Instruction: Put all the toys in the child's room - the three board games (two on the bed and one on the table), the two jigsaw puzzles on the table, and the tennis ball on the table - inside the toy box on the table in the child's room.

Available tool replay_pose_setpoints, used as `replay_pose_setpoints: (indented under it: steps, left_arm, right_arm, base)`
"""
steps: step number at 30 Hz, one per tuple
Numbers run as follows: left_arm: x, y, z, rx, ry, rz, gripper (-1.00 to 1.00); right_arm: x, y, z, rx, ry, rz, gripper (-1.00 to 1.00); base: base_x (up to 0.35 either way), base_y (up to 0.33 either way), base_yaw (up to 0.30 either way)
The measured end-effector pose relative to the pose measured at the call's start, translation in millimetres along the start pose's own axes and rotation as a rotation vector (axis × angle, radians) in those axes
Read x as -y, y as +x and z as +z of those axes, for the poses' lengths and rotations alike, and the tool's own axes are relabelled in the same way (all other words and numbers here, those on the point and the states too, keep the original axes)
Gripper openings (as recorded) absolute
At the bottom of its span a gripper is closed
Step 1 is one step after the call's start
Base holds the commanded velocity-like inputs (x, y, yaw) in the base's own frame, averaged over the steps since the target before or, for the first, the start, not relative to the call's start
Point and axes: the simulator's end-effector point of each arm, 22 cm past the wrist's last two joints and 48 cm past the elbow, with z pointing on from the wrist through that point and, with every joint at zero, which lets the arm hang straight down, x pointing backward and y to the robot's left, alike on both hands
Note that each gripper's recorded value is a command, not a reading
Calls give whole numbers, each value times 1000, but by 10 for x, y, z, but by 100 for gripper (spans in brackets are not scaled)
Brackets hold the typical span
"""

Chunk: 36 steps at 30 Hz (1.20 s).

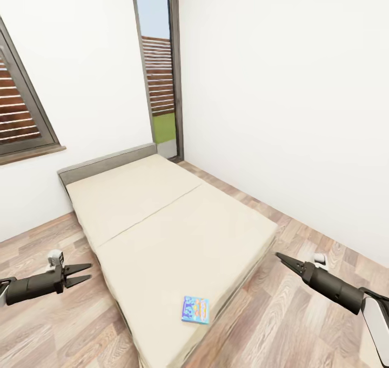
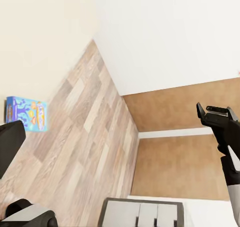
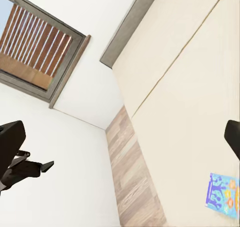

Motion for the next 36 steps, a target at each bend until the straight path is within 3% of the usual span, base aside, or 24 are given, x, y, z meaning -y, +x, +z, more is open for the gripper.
replay_pose_setpoints:
  steps: [28,36]
  left_arm:
    - [7,18,40,-4,6,-3,100]
    - [8,18,39,-3,6,-3,100]
  right_arm:
    - [-1,-4,-5,0,-1,-1,100]
    - [-7,-11,-9,-1,-2,-4,100]
  base:
    - [0,-299,1]
    - [0,-299,174]
